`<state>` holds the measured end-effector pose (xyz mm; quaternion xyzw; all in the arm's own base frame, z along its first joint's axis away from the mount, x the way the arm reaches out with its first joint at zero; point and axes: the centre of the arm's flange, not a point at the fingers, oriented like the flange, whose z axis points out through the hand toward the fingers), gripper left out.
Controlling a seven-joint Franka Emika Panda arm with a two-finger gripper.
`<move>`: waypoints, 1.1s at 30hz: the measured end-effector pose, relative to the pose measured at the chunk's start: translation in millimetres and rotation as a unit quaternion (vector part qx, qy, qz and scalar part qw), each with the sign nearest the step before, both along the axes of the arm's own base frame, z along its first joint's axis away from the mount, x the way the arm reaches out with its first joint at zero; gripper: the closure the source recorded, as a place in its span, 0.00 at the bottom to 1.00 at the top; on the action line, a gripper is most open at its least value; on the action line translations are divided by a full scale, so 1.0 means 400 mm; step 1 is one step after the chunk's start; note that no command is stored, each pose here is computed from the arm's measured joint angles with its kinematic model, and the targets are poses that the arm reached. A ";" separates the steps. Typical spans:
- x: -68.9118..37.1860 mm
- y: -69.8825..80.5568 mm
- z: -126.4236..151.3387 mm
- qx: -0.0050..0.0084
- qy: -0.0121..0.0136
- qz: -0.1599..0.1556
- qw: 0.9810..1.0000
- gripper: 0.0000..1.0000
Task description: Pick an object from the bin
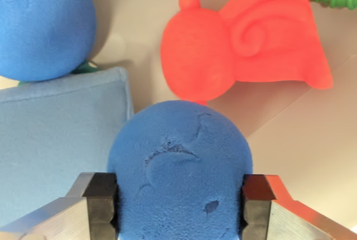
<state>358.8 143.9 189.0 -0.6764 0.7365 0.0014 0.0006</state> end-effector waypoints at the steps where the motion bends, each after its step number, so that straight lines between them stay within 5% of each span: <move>1: 0.000 0.000 0.007 0.000 0.000 0.000 1.000 1.00; 33: -0.002 -0.001 0.296 -0.002 -0.003 0.001 1.000 1.00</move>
